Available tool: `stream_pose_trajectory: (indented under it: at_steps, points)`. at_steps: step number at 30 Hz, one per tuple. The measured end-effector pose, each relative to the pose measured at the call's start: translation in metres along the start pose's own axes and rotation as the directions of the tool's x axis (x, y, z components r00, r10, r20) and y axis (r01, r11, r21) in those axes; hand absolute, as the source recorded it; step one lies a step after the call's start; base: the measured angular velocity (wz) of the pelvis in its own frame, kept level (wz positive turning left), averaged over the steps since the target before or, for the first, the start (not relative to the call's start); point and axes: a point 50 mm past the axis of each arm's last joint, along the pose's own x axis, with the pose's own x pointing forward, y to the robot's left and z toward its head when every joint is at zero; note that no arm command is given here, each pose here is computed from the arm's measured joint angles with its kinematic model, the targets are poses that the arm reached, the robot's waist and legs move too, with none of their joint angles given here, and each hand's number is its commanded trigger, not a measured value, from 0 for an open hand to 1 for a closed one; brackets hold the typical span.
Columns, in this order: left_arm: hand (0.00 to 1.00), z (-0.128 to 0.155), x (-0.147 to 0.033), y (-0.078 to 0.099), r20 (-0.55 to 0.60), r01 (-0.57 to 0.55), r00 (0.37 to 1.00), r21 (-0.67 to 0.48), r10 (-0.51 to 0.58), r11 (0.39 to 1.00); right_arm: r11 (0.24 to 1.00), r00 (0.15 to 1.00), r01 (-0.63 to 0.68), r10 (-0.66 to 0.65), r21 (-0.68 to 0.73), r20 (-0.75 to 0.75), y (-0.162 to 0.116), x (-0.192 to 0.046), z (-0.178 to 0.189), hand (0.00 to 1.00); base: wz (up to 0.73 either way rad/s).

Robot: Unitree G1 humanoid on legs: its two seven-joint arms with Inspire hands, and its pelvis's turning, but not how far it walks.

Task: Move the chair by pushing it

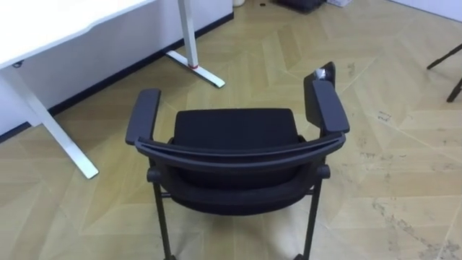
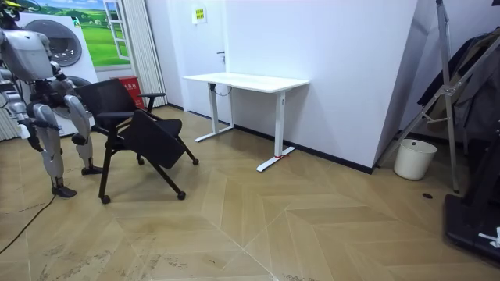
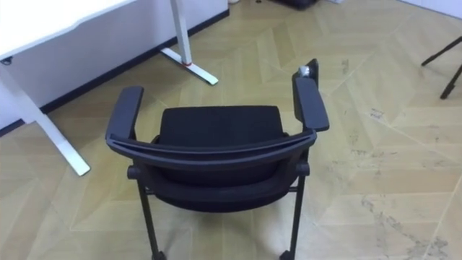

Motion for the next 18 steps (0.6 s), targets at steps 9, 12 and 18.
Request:
stream_pose_trajectory:
  at_steps: [9,12,18]
  points:
    - [0.0,0.092,-0.001,0.01,0.358,-0.173,0.917,-0.032,0.173,0.984,1.0,0.999,-0.016,0.016,-0.019,0.032,-0.004,0.001,0.013,0.0,-0.01]
    - [0.0,0.13,-0.014,0.014,0.523,-0.212,0.825,-0.061,0.213,0.975,1.0,0.999,-0.018,0.019,-0.014,0.048,-0.006,0.001,0.017,0.0,-0.05]
    - [0.0,0.185,-0.045,0.025,0.753,-0.312,0.594,-0.109,0.283,0.944,0.998,0.996,-0.055,0.056,-0.016,0.063,-0.005,0.001,0.02,0.0,-0.04]
